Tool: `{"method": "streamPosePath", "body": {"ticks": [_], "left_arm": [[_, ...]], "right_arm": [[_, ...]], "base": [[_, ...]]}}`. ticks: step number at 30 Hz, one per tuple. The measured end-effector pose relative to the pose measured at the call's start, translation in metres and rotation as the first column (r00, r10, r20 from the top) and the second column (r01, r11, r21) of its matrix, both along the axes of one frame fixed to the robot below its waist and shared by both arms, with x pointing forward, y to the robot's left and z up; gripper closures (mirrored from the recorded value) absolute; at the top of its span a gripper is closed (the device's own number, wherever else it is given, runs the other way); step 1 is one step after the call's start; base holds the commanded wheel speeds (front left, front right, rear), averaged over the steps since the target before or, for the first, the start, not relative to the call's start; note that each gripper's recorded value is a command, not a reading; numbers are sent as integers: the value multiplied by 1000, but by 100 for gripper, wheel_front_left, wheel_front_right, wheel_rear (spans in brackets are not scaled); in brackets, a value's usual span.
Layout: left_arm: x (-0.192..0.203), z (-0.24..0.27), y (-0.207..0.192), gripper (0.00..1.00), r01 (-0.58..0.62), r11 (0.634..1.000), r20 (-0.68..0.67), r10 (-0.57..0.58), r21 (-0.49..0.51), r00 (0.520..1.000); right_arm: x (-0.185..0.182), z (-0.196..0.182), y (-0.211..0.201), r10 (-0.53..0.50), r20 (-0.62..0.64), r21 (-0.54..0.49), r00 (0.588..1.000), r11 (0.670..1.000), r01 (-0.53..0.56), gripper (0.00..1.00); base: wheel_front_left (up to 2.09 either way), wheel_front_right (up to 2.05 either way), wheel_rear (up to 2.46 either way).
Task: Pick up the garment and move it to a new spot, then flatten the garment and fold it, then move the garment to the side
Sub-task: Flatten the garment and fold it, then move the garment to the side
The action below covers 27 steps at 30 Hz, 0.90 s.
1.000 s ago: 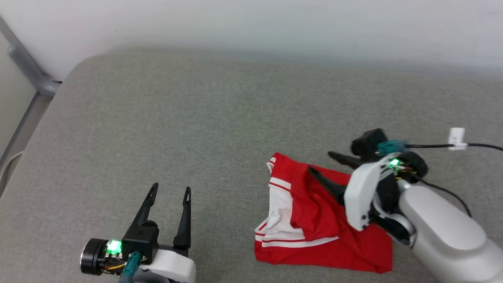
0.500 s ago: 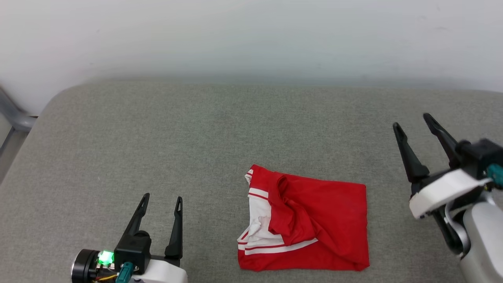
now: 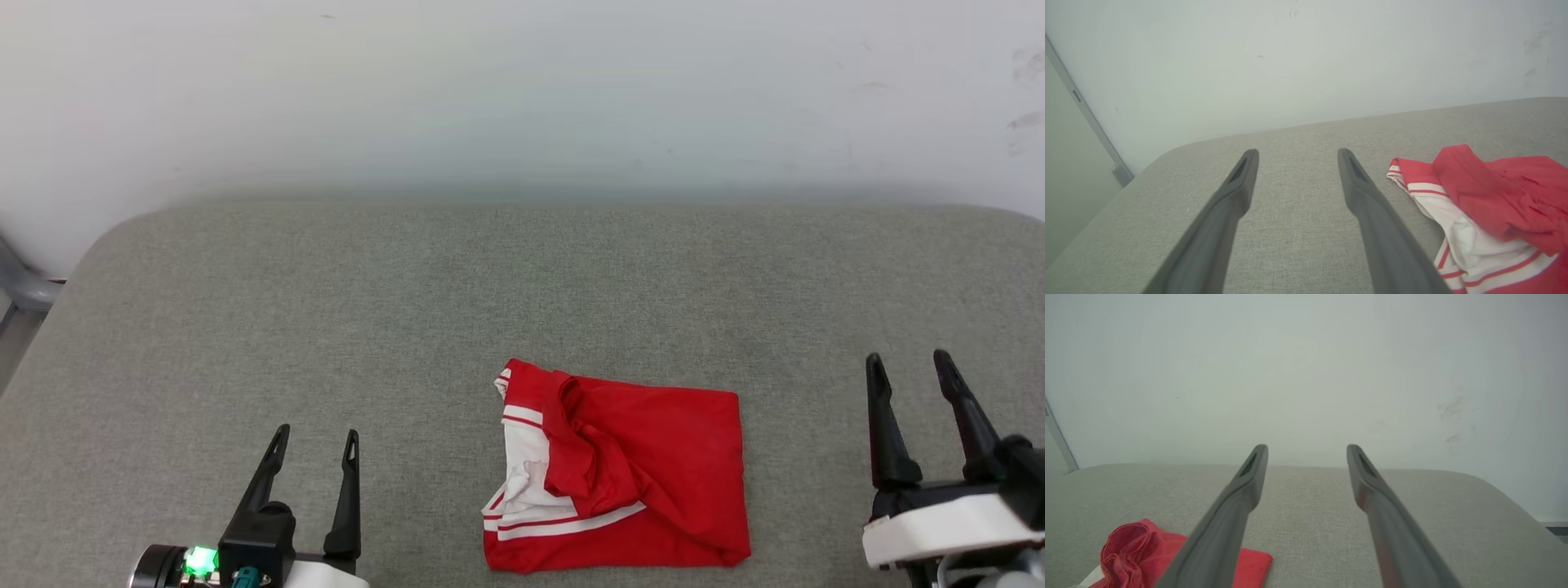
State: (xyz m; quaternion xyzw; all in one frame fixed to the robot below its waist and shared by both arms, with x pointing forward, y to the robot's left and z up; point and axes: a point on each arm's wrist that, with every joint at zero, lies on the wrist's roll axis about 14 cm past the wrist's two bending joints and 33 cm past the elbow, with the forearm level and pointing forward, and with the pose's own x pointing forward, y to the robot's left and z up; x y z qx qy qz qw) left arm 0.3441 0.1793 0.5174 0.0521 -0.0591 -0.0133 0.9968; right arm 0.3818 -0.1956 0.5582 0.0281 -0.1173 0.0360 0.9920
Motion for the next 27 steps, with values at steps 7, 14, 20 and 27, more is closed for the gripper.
{"method": "streamPosePath", "body": {"ticks": [7,14,20,27], "left_arm": [[-7,-1,4,0,-10,1000,-1,10,1,1000],[-14,-3,7,0,-22,1000,-6,22,2,1000],[-16,-3,8,0,-27,1000,-7,27,-2,1000],[-17,-5,9,0,-33,999,-12,33,-5,999]], "right_arm": [[-23,-17,3,-16,-42,37,999,999,18,0],[-34,-31,18,18,-85,28,996,999,-16,0],[-36,-36,24,31,-102,8,994,1000,-30,0],[-35,-37,26,36,-102,-9,994,999,-37,0]], "base": [[0,0,0],[0,0,0],[0,0,0],[0,0,0]]}}
